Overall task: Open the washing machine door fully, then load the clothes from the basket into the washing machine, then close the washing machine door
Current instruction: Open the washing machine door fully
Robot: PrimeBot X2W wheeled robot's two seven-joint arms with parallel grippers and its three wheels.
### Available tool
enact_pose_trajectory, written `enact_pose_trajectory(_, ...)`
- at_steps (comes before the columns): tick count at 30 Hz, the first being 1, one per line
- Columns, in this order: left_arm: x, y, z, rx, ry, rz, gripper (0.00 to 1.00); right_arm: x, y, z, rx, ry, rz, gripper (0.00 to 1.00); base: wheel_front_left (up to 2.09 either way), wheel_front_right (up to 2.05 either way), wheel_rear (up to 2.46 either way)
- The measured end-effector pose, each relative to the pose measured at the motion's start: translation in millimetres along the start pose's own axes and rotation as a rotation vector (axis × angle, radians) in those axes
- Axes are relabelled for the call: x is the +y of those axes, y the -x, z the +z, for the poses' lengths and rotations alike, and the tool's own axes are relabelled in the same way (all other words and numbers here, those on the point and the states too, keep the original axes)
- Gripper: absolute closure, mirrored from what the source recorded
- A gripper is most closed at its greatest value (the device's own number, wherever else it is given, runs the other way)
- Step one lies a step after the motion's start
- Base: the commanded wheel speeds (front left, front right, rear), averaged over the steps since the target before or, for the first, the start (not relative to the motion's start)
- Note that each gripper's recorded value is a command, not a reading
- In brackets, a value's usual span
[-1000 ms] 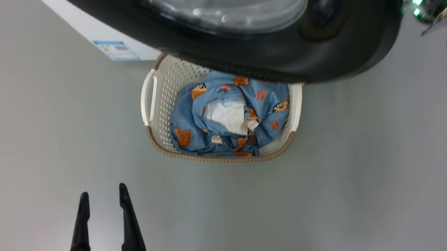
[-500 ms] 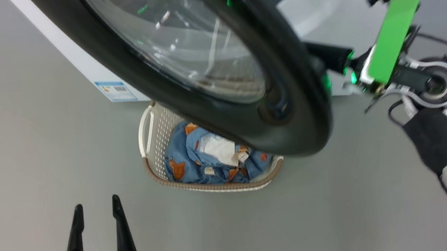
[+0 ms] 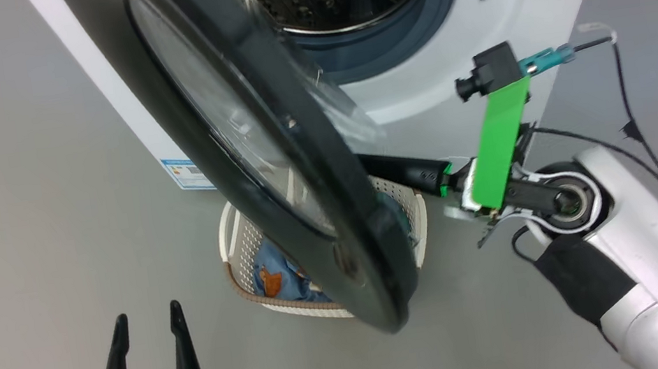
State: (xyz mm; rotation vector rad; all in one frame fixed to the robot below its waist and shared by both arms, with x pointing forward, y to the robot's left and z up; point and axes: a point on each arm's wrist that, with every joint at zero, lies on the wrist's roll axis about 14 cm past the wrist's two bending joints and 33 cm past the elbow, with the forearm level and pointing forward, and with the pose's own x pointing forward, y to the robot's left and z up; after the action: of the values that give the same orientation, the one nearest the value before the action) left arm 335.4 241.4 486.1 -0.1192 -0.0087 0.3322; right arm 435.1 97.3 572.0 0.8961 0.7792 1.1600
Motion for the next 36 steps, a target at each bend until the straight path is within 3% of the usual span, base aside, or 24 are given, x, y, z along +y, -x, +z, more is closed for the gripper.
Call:
enact_pose_trajectory(15,9.5,13.2,14.8,-0.042,0.039,0.023,0.0,30.2,-39.2,-52.7,0.108,0.034,0.055,1.0,0.0,0.0,0.0)
enact_pose_trajectory(24,10.8,18.3,18.7,-0.053,0.051,0.026,0.0,36.5,-52.2,-78.1,0.147,-0.005,0.075,1.0,0.0,0.0,0.0)
enact_pose_trajectory(36,13.8,27.8,18.1,-0.054,0.057,0.031,0.0,37.6,-54.2,-89.6,0.131,-0.04,0.064,1.0,0.0,0.0,0.0)
